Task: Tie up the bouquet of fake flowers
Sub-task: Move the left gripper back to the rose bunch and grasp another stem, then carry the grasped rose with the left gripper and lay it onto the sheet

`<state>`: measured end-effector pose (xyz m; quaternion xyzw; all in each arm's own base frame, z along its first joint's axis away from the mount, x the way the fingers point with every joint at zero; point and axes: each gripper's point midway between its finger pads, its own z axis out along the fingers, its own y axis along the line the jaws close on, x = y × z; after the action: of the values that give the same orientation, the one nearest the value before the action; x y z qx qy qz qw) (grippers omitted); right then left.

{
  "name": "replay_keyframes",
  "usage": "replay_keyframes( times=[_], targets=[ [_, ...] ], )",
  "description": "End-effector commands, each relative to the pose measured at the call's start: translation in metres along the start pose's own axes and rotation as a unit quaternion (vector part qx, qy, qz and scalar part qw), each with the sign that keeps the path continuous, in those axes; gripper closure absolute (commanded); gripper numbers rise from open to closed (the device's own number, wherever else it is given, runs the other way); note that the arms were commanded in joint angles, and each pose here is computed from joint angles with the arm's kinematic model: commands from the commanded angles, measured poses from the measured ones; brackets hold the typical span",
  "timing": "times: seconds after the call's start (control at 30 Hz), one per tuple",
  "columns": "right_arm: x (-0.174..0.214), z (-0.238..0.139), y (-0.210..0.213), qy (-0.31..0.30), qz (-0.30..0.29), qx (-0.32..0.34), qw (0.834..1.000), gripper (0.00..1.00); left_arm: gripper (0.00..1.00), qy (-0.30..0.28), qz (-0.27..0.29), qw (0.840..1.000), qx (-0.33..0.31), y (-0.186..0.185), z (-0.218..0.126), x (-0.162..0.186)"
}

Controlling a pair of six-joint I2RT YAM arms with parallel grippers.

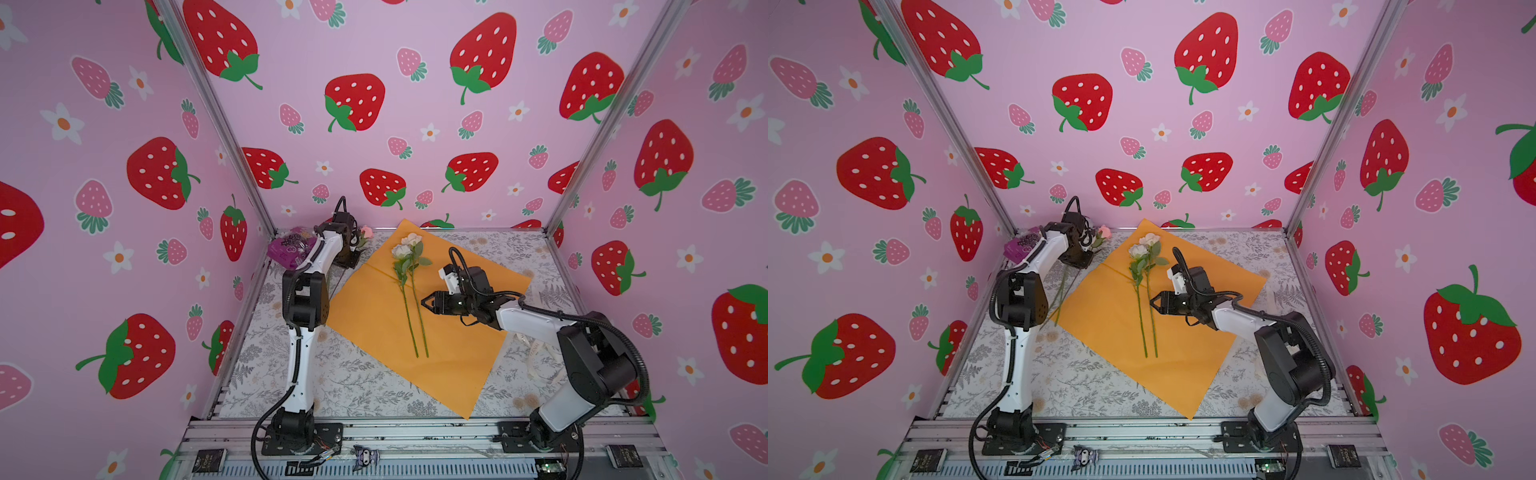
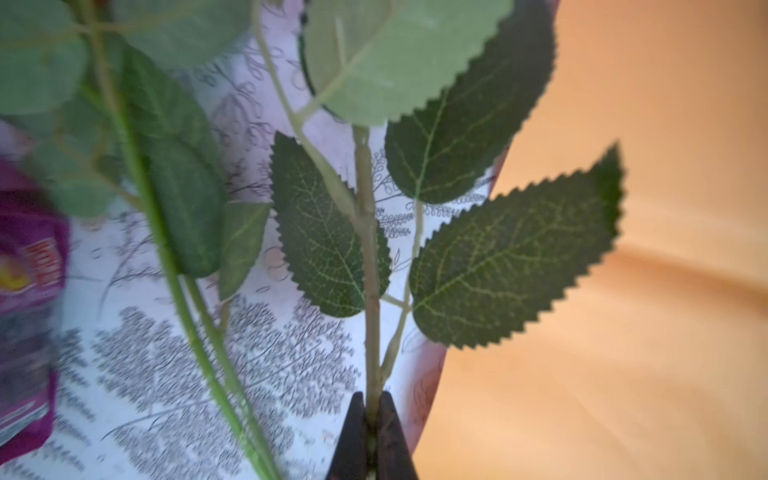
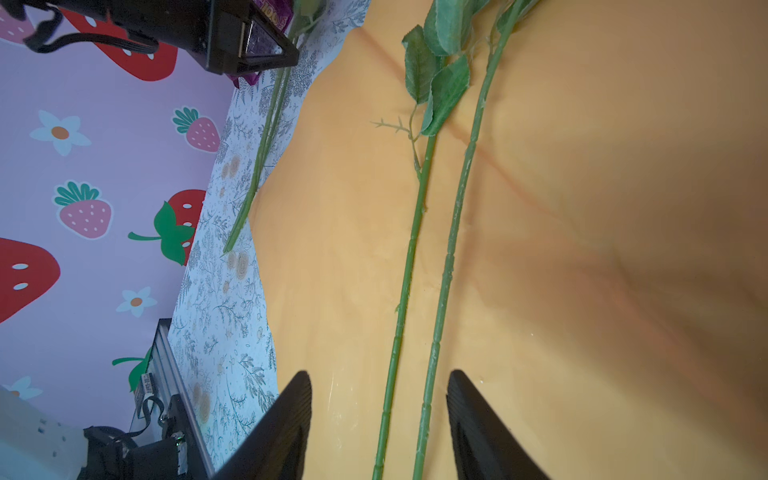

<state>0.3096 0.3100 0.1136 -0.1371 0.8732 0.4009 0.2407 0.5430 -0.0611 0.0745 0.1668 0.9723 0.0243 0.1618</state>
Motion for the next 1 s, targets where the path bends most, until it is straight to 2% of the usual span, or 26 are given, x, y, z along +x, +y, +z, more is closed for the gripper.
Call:
replay_keyframes(
  times=[0.0,0.13,0.2,0.33,0.4,0.5,0.57,0.67,0.87,0.97],
  targets=[
    [0.001,-0.013,0.007,-0.013,-0.003,0.0,1.0,0.44,1.0,-0.034,-0.042,0.998,0.039,0.006,-0.061,0.002],
    [0.008,-0.022,0.005,-0.018,0.001,0.006,1.0,0.44,1.0,-0.019,-0.086,0.985,0.15,-0.017,-0.09,0.025],
    [0.01,-0.027,0.005,-0.023,0.001,0.008,1.0,0.44,1.0,-0.002,-0.119,0.977,0.18,-0.022,-0.097,0.039],
    [0.012,-0.036,0.002,-0.033,0.002,0.02,0.999,0.44,1.0,0.012,-0.181,0.948,0.262,-0.045,-0.107,0.052],
    [0.012,-0.041,-0.004,-0.04,0.003,0.041,0.998,0.44,1.0,0.006,-0.202,0.935,0.291,-0.054,-0.112,0.049],
    [0.008,-0.051,-0.013,-0.057,0.002,0.077,0.995,0.44,1.0,-0.019,-0.252,0.905,0.343,-0.072,-0.122,0.034],
    [0.004,-0.06,-0.023,-0.07,0.005,0.108,0.992,0.44,1.0,-0.039,-0.268,0.894,0.356,-0.091,-0.127,0.021],
    [0.0,-0.073,-0.048,-0.083,0.037,0.147,0.985,0.44,1.0,-0.055,-0.26,0.893,0.364,-0.133,-0.131,0.003],
    [-0.006,-0.094,-0.071,-0.097,0.068,0.15,0.982,0.44,1.0,-0.055,-0.263,0.893,0.361,-0.222,-0.108,-0.026],
    [-0.007,-0.101,-0.078,-0.097,0.069,0.156,0.981,0.44,1.0,-0.053,-0.242,0.906,0.343,-0.256,-0.095,-0.041]
  ],
)
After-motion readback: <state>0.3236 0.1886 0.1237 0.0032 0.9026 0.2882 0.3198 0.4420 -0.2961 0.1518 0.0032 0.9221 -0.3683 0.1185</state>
